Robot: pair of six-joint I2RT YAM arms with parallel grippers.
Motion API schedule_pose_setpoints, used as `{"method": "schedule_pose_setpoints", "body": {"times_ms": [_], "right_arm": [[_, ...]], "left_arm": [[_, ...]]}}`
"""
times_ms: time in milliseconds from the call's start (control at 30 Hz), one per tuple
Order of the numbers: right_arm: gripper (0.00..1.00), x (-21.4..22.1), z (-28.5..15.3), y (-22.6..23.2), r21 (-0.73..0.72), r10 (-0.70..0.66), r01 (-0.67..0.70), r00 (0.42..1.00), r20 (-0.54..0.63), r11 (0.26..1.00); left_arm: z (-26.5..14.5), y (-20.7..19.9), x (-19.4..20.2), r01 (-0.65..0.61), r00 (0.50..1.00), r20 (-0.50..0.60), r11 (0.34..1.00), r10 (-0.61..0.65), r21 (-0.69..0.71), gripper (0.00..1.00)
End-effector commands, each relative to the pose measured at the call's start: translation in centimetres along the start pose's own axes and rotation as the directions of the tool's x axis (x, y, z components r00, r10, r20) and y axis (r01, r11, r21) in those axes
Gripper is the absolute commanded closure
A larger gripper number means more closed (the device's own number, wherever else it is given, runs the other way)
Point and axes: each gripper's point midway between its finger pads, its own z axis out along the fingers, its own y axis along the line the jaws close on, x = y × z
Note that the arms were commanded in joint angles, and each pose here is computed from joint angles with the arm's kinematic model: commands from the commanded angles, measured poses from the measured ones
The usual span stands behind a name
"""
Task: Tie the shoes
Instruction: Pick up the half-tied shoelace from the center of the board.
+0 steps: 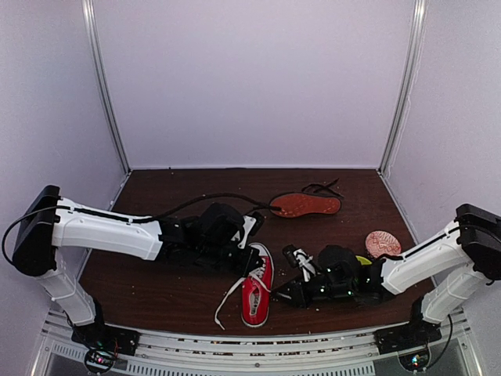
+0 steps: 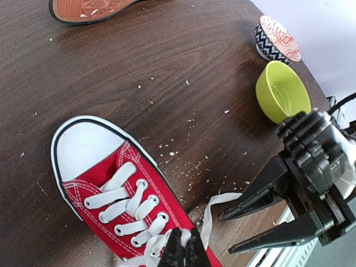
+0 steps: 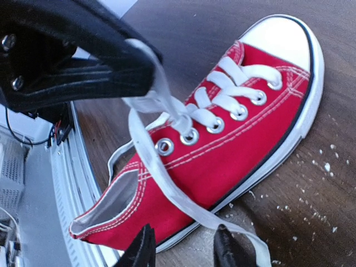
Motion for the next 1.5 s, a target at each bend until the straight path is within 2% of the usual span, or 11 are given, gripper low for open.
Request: {"method": "schedule_pose_setpoints", "body": {"times_ms": [0, 100, 300, 533, 900, 1000, 1067, 1100, 1333, 1467], "right_arm": [[0.6, -1.8, 0.7, 1.1, -0.012, -0.074, 0.074, 0.997, 0.017, 0.997], [0.57, -1.9, 1.2, 1.3, -0.012, -0.112, 0.112, 0.994, -0.004, 0.994], [0.59, -1.1, 2.3, 1.5, -0.043, -0.139, 0.137, 0.989, -0.054, 0.99], [0.86, -0.7, 3.3, 1.4, -0.074, -0.1, 0.097, 0.994, -0.044, 0.993], [0.74, -0.9, 4.0, 0.3, -0.024, -0.119, 0.118, 0.992, -0.042, 0.993], [0.82, -1.0, 4.2, 0.0, -0.016, -0.125, 0.124, 0.991, -0.048, 0.992], [0.96, -1.1, 4.3, 0.1, -0.019, -0.125, 0.124, 0.991, -0.047, 0.992], [1.0, -1.1, 4.3, 0.1, -0.021, -0.125, 0.124, 0.991, -0.048, 0.992], [1.0, -0.7, 3.1, 1.3, -0.071, -0.087, 0.083, 0.995, -0.057, 0.994], [1.0, -0.3, 2.6, 0.5, -0.026, 0.0, -0.002, 0.998, -0.057, 1.0]], "left_arm": [[-0.1, -0.4, -1.1, -0.001, 0.999, 0.035, 0.999, 0.0, 0.032, 1.0], [0.0, -0.3, -0.8, 0.006, 1.0, 0.029, 0.999, -0.007, 0.031, 1.0], [-0.1, -0.5, -1.0, 0.006, 0.999, 0.031, 0.999, -0.007, 0.035, 1.0], [0.0, -0.5, -1.0, 0.005, 1.0, 0.026, 0.999, -0.006, 0.038, 1.0], [-0.1, -0.5, -0.9, 0.005, 1.0, 0.018, 0.999, -0.005, 0.034, 1.0], [-0.1, -0.5, -0.9, 0.008, 1.0, 0.021, 0.999, -0.009, 0.034, 1.0], [-0.1, -0.4, -0.9, 0.009, 1.0, 0.023, 0.999, -0.01, 0.033, 1.0], [-0.1, -0.4, -0.9, 0.009, 1.0, 0.022, 0.999, -0.01, 0.031, 1.0], [-0.2, -0.7, -1.0, 0.005, 1.0, 0.025, 0.998, -0.006, 0.059, 1.0], [-0.5, -1.4, -0.3, 0.002, 1.0, 0.022, 0.993, -0.005, 0.117, 1.0]]}}
